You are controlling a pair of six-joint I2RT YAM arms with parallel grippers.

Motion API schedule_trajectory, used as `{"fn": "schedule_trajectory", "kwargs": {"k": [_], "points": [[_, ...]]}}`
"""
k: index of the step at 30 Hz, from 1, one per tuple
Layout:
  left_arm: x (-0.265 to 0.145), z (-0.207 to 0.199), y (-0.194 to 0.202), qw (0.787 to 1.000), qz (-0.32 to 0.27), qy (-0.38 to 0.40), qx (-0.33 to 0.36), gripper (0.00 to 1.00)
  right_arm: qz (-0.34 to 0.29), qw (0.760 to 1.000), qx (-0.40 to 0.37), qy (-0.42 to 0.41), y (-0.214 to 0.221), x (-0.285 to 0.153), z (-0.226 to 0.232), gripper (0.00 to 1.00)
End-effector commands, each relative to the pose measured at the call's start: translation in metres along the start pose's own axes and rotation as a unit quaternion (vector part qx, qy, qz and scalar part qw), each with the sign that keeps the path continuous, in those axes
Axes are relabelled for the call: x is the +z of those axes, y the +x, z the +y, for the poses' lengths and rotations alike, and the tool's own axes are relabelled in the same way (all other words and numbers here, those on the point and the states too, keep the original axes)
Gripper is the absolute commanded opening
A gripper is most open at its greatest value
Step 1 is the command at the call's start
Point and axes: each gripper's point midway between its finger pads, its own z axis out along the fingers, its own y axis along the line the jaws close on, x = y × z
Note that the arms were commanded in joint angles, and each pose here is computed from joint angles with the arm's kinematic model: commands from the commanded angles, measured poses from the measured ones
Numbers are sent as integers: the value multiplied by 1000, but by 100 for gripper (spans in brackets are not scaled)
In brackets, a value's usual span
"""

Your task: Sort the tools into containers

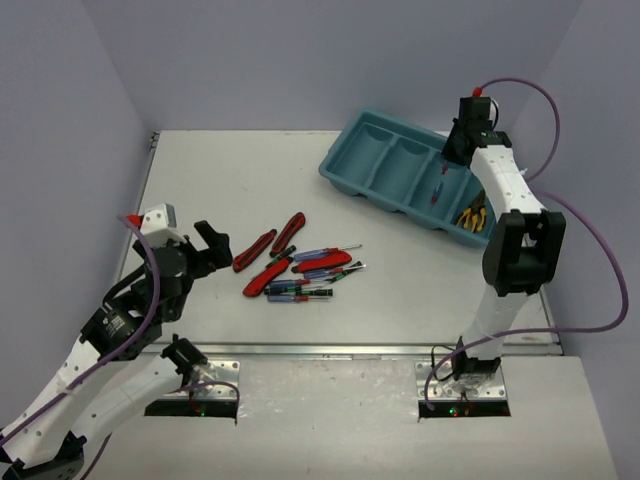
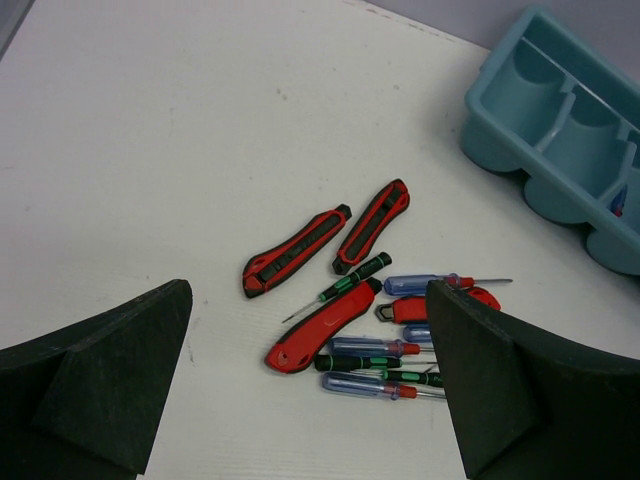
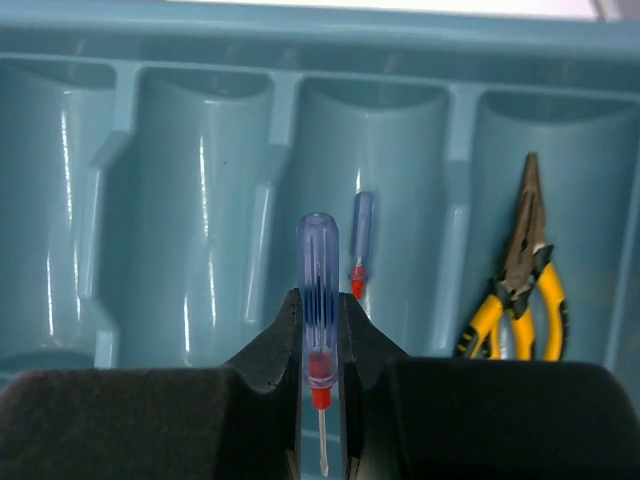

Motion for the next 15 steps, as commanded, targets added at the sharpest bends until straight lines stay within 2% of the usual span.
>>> {"fn": "schedule_trajectory", "kwargs": {"k": [1, 2, 3, 5, 8, 11, 13, 14, 15], "points": [[2, -5, -8, 1000, -14, 6, -9, 100, -23, 997, 70, -10, -22, 6, 6, 26], [2, -5, -9, 1000, -14, 8, -9, 100, -19, 997, 68, -10, -25, 5, 6, 48], [1, -5, -9, 1000, -15, 8, -10, 100, -15, 998, 66, -8, -26, 4, 6, 61], [1, -5, -10, 1000, -16, 9, -11, 100, -11, 998, 62, -5, -29, 0, 6, 77], [1, -5, -9, 1000, -16, 10, -11, 100, -18, 998, 51, -14, -33, -13, 8, 80], [1, -5, -10, 1000, -17, 10, -11, 100, -21, 995, -3, -97, -27, -37, 52, 79], [1, -5, -10, 1000, -16, 9, -11, 100, -19, 979, -73, -188, -11, -58, 95, 76], [1, -5, -10, 1000, -16, 8, -11, 100, -16, 963, -130, -234, 5, -70, 122, 73], [2, -5, -10, 1000, -16, 7, -10, 100, -1, 931, -199, -305, 32, -86, 151, 67]]}}
